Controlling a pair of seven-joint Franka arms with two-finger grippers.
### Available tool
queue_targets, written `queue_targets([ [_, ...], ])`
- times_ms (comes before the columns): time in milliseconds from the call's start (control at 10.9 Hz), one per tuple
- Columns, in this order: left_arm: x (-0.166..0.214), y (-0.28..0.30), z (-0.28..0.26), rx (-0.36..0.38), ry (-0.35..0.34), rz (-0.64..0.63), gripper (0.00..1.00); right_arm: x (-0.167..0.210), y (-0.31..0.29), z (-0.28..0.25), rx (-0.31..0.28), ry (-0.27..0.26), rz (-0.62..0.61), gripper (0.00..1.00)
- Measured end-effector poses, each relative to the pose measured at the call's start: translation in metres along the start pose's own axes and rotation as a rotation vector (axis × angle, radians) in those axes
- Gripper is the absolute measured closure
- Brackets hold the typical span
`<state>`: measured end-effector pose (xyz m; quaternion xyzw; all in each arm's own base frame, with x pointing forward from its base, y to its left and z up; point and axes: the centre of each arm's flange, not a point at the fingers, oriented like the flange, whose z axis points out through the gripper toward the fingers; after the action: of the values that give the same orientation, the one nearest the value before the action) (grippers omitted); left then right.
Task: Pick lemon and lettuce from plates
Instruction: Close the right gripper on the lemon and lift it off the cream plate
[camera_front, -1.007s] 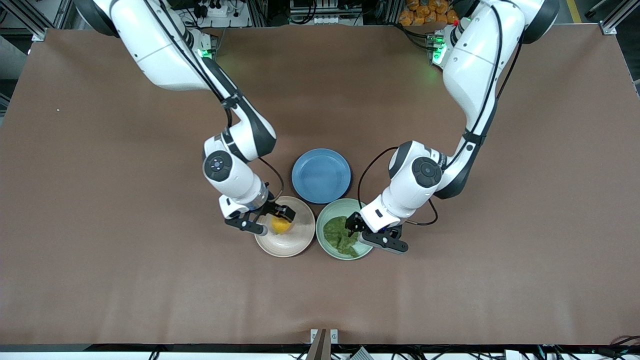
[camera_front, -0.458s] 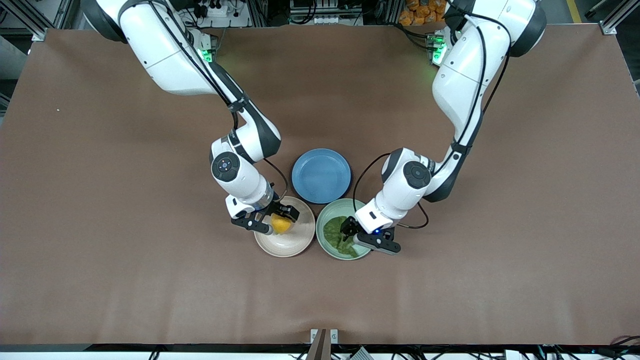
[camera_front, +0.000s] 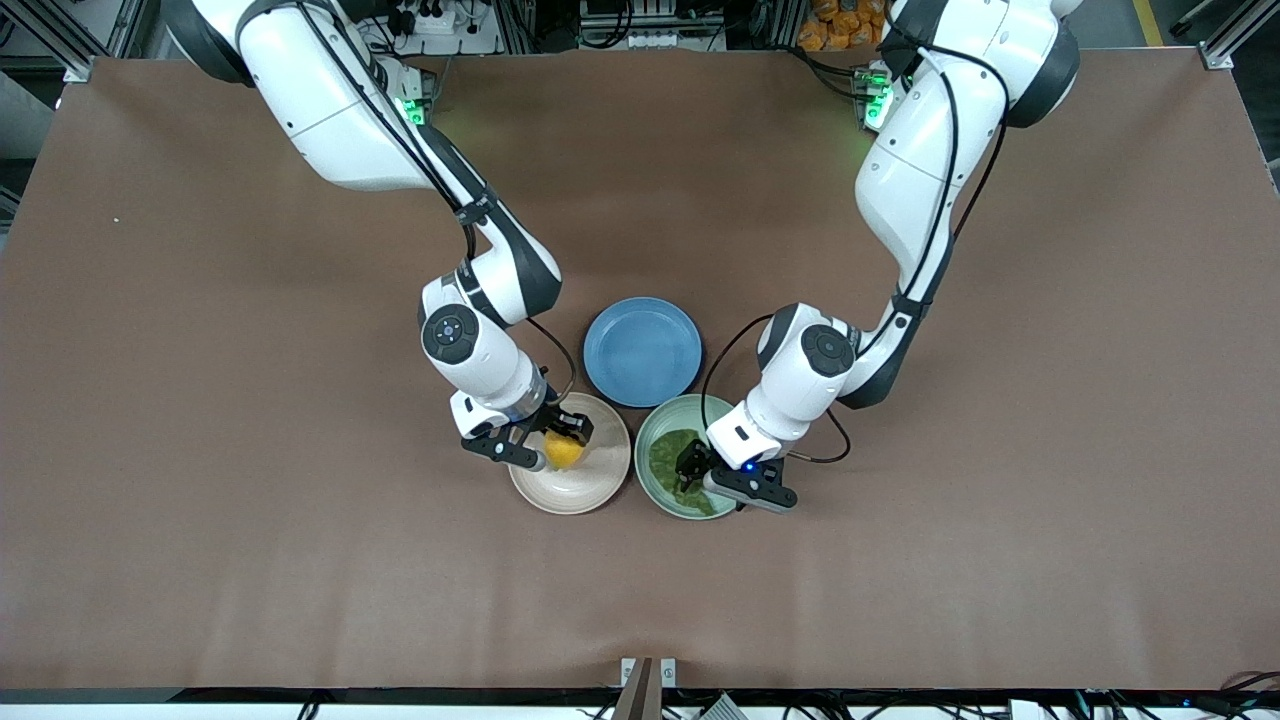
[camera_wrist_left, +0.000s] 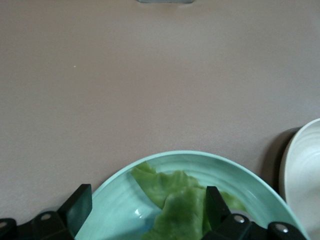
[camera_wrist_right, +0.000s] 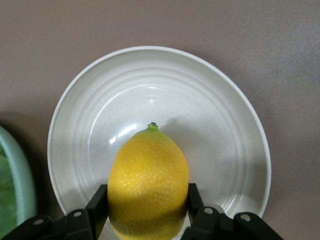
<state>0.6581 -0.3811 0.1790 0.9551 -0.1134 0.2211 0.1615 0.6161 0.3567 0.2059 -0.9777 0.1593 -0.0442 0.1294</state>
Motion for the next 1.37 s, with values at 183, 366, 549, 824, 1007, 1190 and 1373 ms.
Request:
queue_targets([
  [183,-0.003,0.002,0.006,-0.005,0.017,0.003,0.00,0.005,-0.002,-0.006,0.000,0.018,-0.016,0.33],
  [366,-0.002,0.005,0.005,-0.007,0.020,0.007,0.00,0.014,-0.002,-0.019,-0.028,0.022,-0.030,0.33],
  [549,-0.002,0.006,0.006,-0.007,0.021,0.008,0.00,0.026,0.000,-0.039,-0.056,0.034,-0.046,0.33],
  [824,-0.001,0.006,0.005,-0.006,0.023,0.020,0.00,0.048,0.018,-0.068,-0.096,0.023,-0.114,0.33],
  [1007,0.000,0.008,0.004,-0.006,0.026,0.046,0.00,0.067,0.042,-0.089,-0.133,-0.011,-0.162,0.33],
  [1190,0.000,0.009,0.004,-0.004,0.027,0.059,0.00,0.083,0.066,-0.110,-0.165,-0.053,-0.207,0.33],
  [1373,-0.001,0.011,0.005,0.000,0.028,0.075,0.00,0.097,0.089,-0.129,-0.182,-0.085,-0.273,0.33],
])
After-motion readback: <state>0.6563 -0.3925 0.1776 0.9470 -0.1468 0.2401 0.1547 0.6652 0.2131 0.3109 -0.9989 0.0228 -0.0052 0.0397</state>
